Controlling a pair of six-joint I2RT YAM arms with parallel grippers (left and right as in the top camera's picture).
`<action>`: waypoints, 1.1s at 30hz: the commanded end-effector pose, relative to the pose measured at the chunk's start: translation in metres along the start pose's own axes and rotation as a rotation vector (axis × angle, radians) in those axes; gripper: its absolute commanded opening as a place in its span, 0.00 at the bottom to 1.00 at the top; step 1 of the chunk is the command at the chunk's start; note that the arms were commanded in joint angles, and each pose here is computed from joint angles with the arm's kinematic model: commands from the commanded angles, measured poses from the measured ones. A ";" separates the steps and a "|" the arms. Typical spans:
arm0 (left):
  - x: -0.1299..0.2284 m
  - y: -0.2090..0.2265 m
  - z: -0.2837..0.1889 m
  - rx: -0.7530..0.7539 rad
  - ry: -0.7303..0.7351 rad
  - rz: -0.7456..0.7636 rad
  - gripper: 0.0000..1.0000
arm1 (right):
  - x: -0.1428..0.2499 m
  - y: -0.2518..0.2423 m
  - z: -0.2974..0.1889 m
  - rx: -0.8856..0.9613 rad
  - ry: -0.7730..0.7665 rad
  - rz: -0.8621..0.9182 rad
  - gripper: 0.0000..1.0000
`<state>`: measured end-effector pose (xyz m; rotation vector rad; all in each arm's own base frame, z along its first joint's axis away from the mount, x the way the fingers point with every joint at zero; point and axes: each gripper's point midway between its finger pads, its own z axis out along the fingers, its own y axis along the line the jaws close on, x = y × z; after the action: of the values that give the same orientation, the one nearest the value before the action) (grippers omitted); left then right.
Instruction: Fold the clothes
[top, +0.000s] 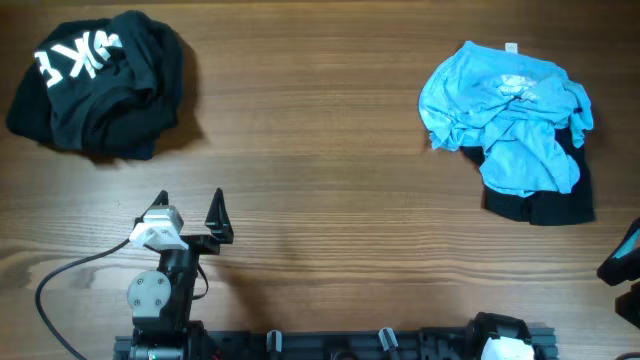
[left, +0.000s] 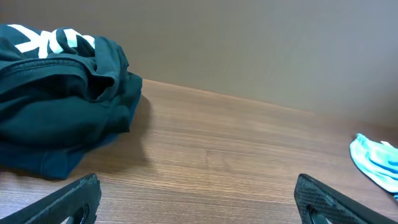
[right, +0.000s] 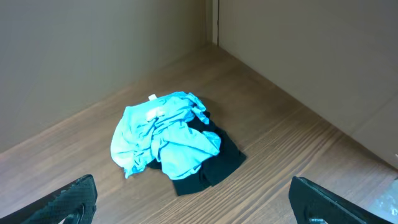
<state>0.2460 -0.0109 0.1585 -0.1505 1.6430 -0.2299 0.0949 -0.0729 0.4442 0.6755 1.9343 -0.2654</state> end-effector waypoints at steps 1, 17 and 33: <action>0.001 0.005 0.000 -0.021 -0.002 0.004 1.00 | 0.000 -0.004 -0.004 0.011 -0.016 0.009 1.00; 0.001 0.005 0.000 -0.021 -0.002 0.004 1.00 | 0.000 -0.004 -0.004 0.011 -0.016 0.006 1.00; 0.001 0.005 0.000 -0.021 -0.002 0.004 1.00 | 0.002 0.066 0.091 -0.233 -0.076 0.161 1.00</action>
<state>0.2461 -0.0109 0.1586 -0.1505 1.6426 -0.2299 0.1793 -0.0778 0.4314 0.7155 1.7791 -0.0987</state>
